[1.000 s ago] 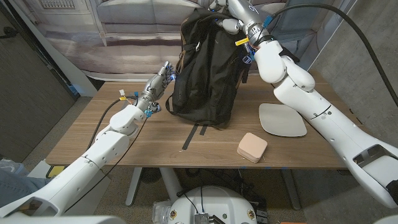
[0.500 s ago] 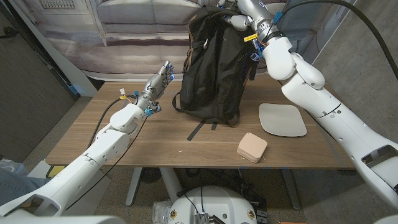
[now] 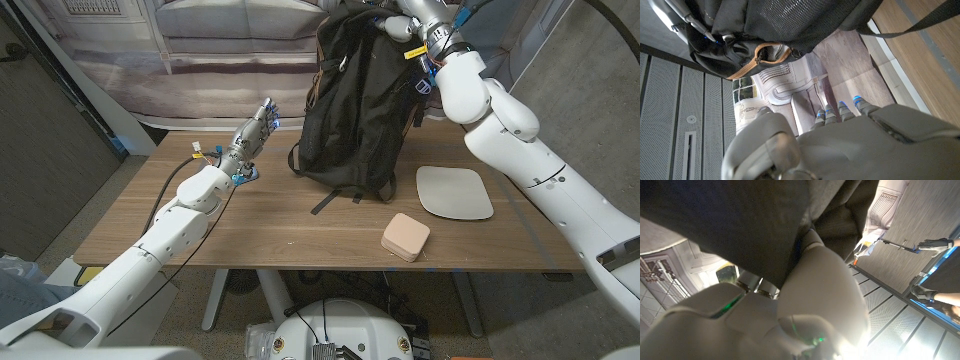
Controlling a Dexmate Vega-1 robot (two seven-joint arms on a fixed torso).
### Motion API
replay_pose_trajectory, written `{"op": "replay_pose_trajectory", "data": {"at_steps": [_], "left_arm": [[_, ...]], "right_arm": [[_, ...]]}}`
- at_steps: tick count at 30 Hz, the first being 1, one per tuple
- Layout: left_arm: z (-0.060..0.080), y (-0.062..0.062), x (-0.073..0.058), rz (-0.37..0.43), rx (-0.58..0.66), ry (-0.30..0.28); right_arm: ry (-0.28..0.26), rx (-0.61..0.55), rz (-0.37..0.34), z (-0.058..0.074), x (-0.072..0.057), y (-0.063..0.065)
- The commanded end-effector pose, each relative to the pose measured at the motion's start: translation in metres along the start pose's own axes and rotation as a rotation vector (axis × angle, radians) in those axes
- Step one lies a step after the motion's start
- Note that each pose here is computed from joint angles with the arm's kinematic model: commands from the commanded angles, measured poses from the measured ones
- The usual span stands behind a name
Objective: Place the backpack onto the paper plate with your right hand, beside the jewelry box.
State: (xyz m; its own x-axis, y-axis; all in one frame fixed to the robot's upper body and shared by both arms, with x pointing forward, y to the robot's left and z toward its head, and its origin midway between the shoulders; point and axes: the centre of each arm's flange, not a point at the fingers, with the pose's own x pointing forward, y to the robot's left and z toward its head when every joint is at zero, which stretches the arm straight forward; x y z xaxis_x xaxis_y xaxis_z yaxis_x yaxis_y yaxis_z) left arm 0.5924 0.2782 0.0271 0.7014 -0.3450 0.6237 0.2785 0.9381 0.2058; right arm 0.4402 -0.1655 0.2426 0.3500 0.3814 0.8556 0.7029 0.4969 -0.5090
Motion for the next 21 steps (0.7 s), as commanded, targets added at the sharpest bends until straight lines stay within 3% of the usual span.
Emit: {"op": "replay_pose_trajectory", "data": {"at_steps": [1,21], "left_arm": [[-0.001,0.001,0.004,-0.004,-0.001,0.003],[0.002,-0.002,0.015,-0.021,0.014,0.007]], "right_arm": [[0.04,-0.022,-0.005,-0.008,-0.005,-0.018],[0.124,-0.071,-0.032,-0.024,-0.032,-0.044]]}}
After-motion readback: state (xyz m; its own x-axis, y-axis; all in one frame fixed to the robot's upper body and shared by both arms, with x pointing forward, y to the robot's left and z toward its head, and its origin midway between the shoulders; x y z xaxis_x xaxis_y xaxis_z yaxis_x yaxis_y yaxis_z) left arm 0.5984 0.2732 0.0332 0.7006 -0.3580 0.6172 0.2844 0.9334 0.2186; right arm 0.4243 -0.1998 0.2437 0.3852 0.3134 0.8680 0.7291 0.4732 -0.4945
